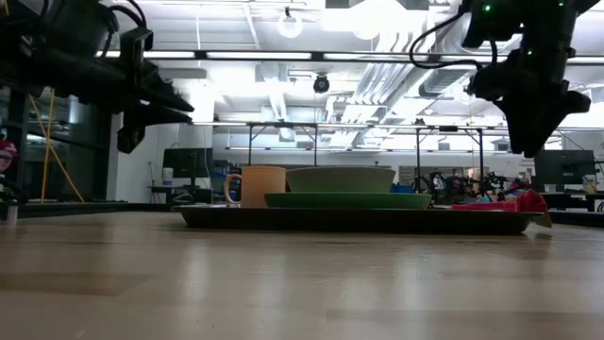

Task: Set up tray
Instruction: Return to Home Position

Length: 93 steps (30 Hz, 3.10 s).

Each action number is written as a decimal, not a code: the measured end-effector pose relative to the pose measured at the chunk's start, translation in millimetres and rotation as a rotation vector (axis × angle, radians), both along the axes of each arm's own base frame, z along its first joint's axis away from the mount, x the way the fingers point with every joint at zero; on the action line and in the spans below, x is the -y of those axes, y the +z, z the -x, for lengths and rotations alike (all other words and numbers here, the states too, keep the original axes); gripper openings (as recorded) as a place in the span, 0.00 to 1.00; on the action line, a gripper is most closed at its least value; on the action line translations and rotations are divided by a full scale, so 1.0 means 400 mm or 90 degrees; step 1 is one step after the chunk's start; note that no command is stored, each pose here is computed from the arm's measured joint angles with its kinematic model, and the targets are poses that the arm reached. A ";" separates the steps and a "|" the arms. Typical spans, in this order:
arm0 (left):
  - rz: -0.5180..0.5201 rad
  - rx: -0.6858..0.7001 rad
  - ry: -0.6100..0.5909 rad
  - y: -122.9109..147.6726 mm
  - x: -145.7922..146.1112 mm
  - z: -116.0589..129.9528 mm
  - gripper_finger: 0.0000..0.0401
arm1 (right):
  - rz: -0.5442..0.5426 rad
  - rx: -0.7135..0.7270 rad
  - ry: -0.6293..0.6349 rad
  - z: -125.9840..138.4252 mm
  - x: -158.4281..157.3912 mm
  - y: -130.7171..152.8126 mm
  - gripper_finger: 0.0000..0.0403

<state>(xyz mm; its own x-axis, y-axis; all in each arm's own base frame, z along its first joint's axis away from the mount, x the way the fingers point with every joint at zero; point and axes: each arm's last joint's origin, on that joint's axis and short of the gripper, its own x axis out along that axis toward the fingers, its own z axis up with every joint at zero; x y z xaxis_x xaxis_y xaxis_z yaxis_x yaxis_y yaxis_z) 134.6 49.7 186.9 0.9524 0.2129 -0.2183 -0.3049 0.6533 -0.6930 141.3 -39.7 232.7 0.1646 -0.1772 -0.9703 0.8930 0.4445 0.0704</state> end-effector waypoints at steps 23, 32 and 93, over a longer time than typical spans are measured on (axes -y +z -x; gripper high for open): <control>-0.028 -0.174 0.111 -0.056 -0.008 0.021 0.26 | 0.153 0.069 -0.006 0.052 0.001 0.050 0.01; -0.050 -0.189 0.132 -0.058 -0.011 0.023 0.26 | 0.213 0.201 0.022 0.078 -0.005 0.074 0.01; -0.291 0.134 -0.076 0.205 0.021 0.035 0.04 | 0.398 0.581 0.267 0.158 -0.058 0.086 0.00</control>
